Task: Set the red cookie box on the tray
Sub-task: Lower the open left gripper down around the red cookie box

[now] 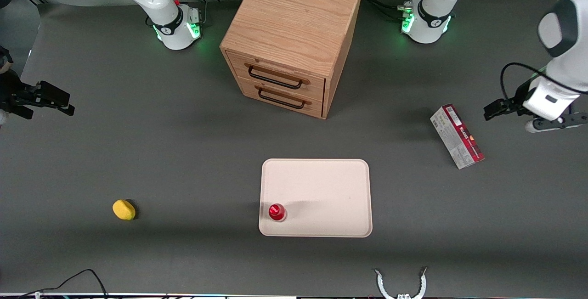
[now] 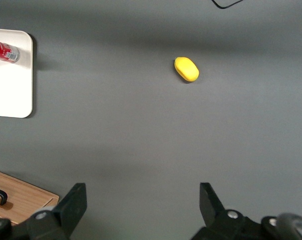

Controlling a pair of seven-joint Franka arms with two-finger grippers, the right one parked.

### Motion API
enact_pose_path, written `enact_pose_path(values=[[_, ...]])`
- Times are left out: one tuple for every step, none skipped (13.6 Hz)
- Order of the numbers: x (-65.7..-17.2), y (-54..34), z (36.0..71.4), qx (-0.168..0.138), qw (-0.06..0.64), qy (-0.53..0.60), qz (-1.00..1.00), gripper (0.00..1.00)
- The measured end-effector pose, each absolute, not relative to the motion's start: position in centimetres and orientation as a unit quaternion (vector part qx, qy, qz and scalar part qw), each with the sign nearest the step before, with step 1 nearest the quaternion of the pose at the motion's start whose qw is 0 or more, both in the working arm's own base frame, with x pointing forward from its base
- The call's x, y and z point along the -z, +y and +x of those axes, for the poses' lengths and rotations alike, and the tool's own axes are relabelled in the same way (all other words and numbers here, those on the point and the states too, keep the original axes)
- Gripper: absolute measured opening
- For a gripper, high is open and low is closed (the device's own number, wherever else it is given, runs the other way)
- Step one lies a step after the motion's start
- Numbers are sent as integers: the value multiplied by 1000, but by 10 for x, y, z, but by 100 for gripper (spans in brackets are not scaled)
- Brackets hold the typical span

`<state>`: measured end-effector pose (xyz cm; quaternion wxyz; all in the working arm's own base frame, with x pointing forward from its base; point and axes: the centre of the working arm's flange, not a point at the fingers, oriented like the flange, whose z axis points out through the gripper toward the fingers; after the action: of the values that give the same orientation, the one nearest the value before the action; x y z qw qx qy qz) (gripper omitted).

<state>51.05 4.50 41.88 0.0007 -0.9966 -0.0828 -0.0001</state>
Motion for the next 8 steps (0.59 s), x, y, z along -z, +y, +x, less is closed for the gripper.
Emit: enact_pose_path(values=[[-405,43,508,6,1,-92,-996,100],[-391,42,507,10,2,-99,-995,100],[-378,41,507,14,3,-104,-994,100],[-365,41,508,19,4,-108,-994,100],[-351,40,510,25,6,-112,-993,100],[-338,39,512,30,8,-116,-993,100],[-325,38,514,33,10,-119,-992,100],[-313,36,516,34,12,-122,-992,100]])
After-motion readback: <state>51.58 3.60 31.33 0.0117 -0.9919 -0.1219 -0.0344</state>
